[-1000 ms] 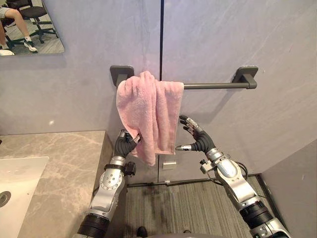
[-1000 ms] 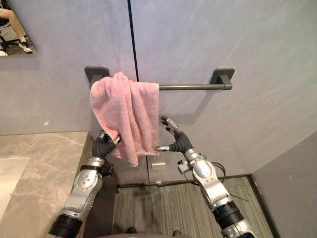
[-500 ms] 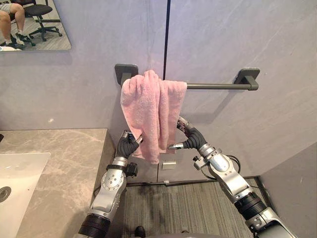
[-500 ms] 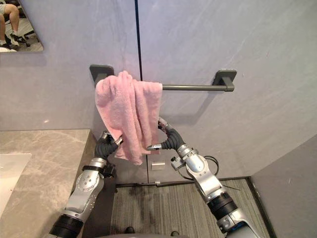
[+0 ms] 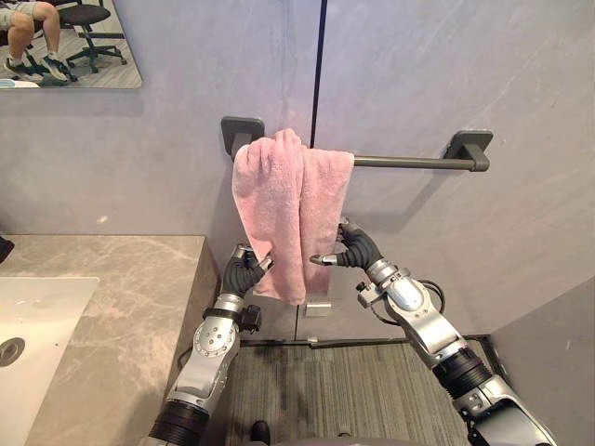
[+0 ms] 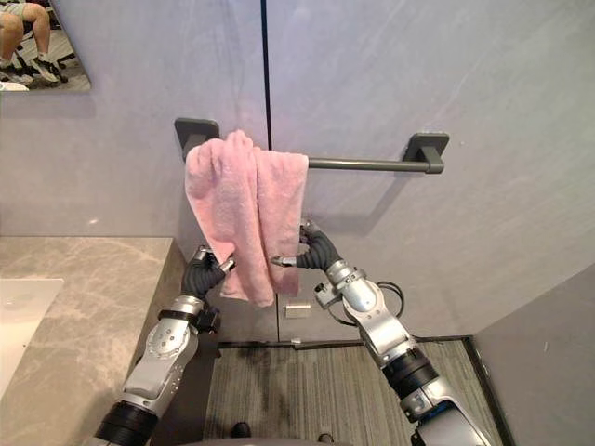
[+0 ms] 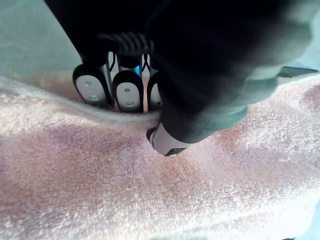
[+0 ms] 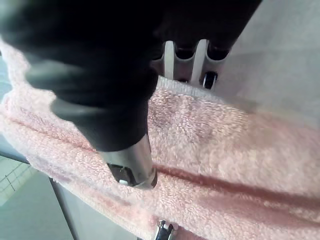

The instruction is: Organize washtable

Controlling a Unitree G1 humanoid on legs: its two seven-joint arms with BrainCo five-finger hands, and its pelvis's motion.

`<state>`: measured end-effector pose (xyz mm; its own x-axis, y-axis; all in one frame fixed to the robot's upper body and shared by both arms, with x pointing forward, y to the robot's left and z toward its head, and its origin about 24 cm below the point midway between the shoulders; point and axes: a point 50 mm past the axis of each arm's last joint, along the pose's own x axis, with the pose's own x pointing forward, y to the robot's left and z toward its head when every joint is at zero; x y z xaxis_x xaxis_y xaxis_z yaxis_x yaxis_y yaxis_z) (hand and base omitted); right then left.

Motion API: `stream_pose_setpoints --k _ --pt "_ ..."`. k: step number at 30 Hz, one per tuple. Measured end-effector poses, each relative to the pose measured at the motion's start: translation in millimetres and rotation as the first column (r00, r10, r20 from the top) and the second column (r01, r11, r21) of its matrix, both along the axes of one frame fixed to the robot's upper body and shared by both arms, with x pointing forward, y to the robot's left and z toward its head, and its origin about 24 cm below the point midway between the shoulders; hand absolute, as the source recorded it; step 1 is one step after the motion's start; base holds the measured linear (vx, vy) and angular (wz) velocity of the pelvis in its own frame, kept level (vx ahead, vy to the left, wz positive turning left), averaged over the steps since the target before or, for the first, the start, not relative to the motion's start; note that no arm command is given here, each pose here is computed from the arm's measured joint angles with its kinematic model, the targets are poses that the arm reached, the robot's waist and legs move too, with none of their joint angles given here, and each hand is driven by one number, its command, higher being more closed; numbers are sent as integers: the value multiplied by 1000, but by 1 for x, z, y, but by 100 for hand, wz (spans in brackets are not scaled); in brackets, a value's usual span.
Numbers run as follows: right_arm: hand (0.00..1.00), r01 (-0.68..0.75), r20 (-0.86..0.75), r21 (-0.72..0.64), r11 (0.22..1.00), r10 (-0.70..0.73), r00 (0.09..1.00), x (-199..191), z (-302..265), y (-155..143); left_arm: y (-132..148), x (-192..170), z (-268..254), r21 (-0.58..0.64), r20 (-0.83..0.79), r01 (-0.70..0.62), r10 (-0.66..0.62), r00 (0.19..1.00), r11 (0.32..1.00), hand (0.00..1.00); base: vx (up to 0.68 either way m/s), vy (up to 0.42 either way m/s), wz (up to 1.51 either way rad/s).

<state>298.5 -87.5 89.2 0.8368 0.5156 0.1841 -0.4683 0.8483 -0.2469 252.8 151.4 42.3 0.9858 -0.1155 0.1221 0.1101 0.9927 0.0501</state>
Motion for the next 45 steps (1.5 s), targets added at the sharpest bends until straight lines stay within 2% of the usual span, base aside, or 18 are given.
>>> stream_pose_setpoints --k 18,26,38,45 --pt "100 49 5 9 999 -49 999 4 2 -11 2 0 1 0 3 -7 7 1000 1000 100 -3 -3 1" --pt "100 155 47 83 984 -159 986 6 18 -46 13 2 4 -1 15 -51 51 999 999 100 0 0 0" --pt "100 357 15 196 914 -366 930 1 19 -99 27 2 6 -21 27 -114 114 993 993 100 0 0 0" --pt "100 409 -10 198 891 -416 909 -4 12 -111 24 2 12 -32 58 -89 90 994 996 100 0 0 0"
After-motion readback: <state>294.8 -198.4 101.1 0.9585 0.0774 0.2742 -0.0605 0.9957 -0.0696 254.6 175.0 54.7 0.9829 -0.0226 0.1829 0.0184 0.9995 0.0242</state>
